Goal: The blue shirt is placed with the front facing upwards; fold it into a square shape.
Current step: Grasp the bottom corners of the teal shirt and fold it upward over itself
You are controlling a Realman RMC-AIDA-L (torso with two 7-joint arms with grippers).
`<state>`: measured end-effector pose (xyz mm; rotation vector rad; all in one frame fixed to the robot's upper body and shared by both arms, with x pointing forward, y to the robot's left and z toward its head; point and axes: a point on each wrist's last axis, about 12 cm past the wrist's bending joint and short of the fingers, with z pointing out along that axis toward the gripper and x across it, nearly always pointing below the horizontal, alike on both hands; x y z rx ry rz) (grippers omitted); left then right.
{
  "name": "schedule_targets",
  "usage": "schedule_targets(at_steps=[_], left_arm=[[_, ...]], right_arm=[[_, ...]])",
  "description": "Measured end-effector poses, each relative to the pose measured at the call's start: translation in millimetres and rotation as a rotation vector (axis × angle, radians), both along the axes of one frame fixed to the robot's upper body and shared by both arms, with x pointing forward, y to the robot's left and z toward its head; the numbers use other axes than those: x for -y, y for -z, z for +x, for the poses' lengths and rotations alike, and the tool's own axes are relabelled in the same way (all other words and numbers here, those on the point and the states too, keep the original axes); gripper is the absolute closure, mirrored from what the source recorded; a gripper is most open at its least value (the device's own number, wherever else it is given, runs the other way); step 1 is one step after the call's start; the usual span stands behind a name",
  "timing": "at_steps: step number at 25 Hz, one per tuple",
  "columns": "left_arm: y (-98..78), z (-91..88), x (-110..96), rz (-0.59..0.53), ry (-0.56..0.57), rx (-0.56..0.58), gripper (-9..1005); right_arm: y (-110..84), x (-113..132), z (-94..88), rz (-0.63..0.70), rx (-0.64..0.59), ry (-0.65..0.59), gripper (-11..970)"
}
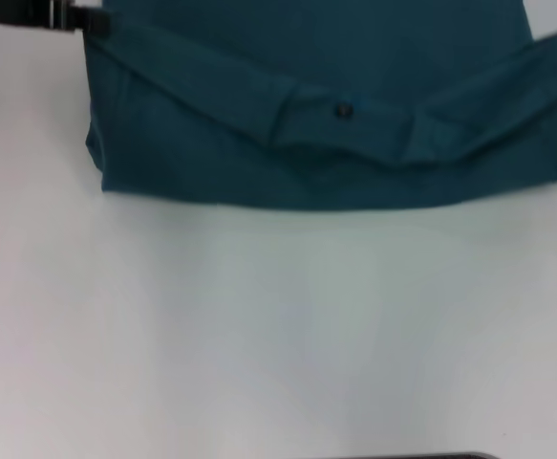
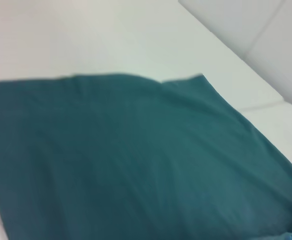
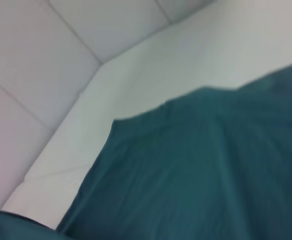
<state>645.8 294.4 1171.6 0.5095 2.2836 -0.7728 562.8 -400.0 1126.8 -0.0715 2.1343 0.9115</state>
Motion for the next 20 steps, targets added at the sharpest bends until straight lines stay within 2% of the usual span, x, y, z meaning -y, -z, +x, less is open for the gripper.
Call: schedule_targets(at_steps=[4,9,20], left_arm=[[-1.6,11.4,3.6,0.003,-0.049,0.043,997],[-2.2,22.2,6.5,-0.002,-0.113,0.106,996],[10.2,33.1,14.0,-0.024,-0.205,0.193,996]], right_arm=[[-4.3,-8.4,19.8,-0.031,0.049,0.042,940],[0.3,-19.9,37.4,-0.066,0.070,0.089,940],[5.8,-39.0,61.1,-0.124,0.119,0.137,940]])
